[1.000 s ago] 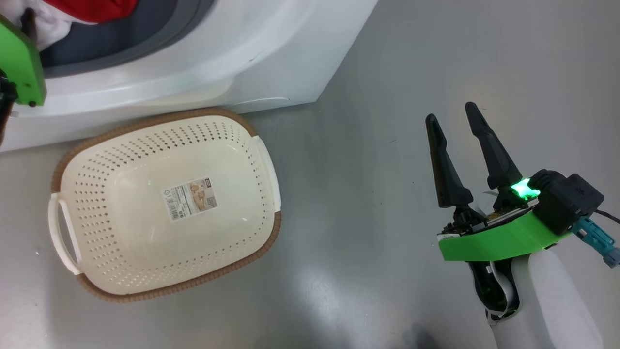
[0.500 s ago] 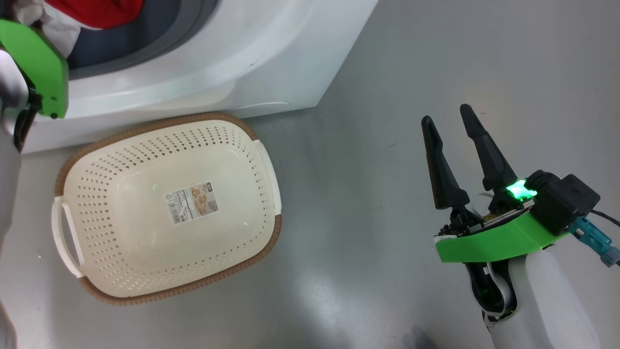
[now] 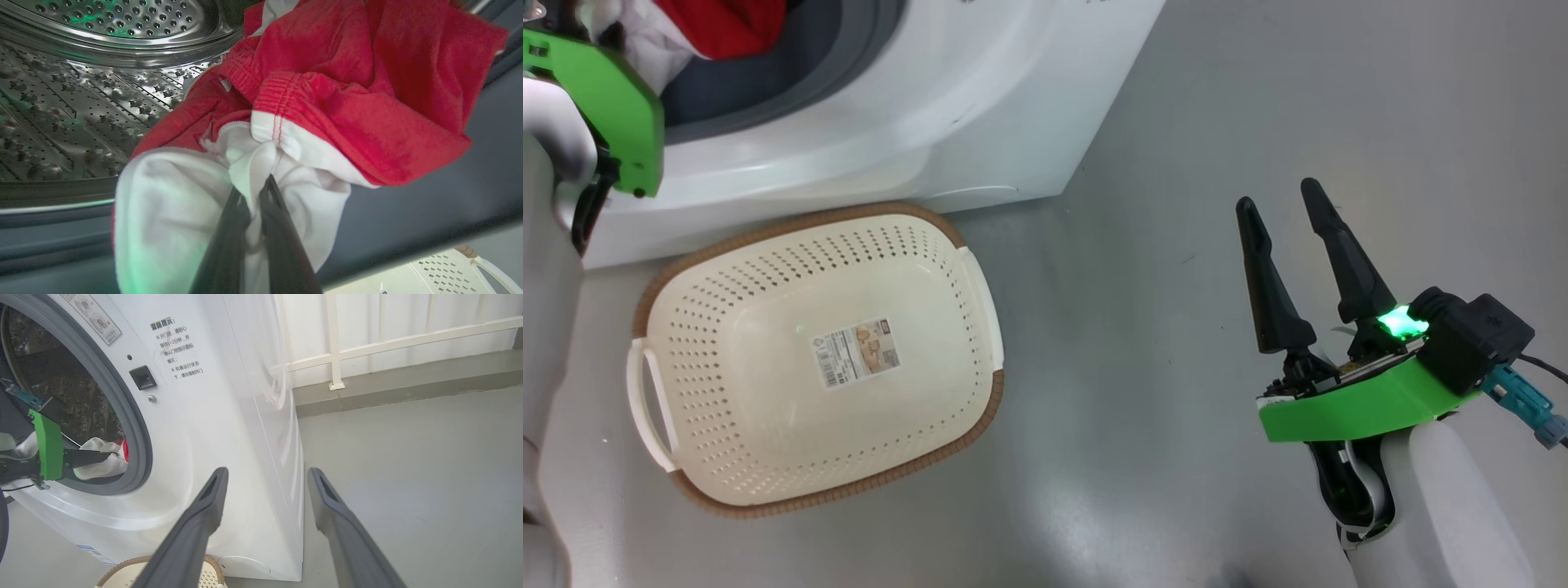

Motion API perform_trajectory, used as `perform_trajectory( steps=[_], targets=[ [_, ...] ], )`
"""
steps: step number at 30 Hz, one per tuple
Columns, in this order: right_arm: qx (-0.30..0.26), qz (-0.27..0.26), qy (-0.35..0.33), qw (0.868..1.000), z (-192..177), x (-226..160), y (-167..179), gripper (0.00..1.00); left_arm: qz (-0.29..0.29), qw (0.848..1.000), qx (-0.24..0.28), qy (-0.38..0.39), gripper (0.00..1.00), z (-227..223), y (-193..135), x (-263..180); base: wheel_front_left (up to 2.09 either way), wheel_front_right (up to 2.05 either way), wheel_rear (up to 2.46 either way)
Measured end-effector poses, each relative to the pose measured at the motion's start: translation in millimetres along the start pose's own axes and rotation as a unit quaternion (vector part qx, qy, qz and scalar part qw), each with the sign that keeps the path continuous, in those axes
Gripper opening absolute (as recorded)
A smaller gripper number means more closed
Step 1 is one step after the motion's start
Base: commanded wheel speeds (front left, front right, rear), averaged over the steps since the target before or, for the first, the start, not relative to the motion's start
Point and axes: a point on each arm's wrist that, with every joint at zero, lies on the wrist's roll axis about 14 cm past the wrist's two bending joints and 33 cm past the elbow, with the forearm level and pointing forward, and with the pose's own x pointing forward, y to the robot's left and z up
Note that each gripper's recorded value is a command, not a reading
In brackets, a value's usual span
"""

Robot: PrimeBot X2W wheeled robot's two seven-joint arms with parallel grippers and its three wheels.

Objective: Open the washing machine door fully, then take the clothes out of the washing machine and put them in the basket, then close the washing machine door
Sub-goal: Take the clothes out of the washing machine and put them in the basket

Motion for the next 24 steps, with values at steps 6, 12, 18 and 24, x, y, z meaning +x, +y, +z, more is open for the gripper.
perform_trajectory(
  steps=[6,12,18,24],
  targets=[
    [0.003,0.007,-0.006,1.000,6,0,6,1.00,-0.003,1.000,-0.018,-0.025,0.00,4,-3,-12,0.00,0.00,0.00],
    [0.005,0.013,-0.014,1.000,13,-1,12,1.00,-0.003,0.998,-0.032,-0.062,0.00,19,-4,-27,0.00,0.00,0.00],
    [0.007,0.022,-0.022,0.999,21,-2,20,1.00,-0.005,0.995,-0.046,-0.094,0.00,30,-5,-45,0.00,0.00,0.00],
    [0.009,0.029,-0.032,0.999,31,-4,27,1.00,-0.008,0.991,-0.054,-0.122,0.00,34,-8,-64,0.00,0.00,0.00]
  ],
)
